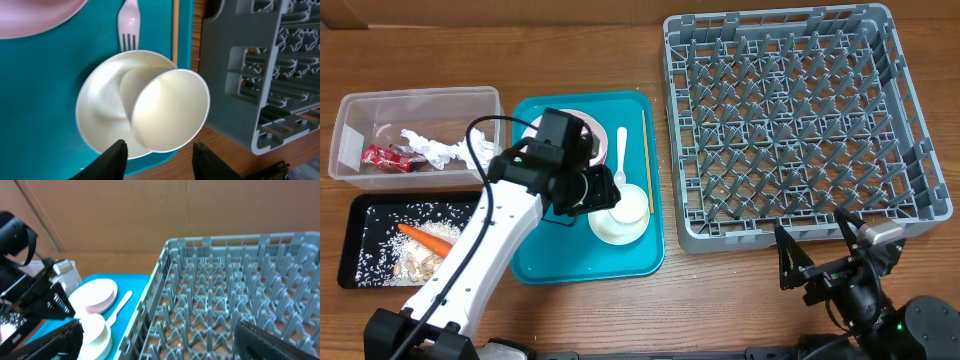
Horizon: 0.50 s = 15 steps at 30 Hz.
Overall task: Sort waste into correct bins and load items into the dishwasher rack
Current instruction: 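Move the left gripper right over the white cup in the bowl, then grasp the white paper cup rim with the left gripper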
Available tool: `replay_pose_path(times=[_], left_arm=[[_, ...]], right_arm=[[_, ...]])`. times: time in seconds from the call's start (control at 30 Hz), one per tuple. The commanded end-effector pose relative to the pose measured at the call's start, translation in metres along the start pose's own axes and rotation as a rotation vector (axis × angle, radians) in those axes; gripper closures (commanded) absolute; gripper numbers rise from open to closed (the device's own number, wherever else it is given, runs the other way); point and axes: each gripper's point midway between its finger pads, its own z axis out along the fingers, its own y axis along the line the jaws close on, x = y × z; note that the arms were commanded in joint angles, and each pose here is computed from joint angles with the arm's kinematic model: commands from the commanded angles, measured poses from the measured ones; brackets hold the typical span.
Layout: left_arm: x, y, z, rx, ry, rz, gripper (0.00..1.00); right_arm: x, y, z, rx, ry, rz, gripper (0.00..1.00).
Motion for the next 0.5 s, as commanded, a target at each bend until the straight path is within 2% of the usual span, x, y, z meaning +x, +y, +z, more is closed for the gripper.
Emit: replay_pose_path(times=[0.0, 0.47], left_arm=[[0.004, 0.003, 0.003, -0.059, -0.017, -0.023, 0.57], [0.01, 0.015, 0.034, -0.151, 0.043, -0.063, 0.6]], right_arm=[[-0.001, 0.004, -0.003, -0.015, 0.006, 0.006, 0.0], [0.003, 0.006, -0.003, -0.024, 0.023, 0.043, 0.0]])
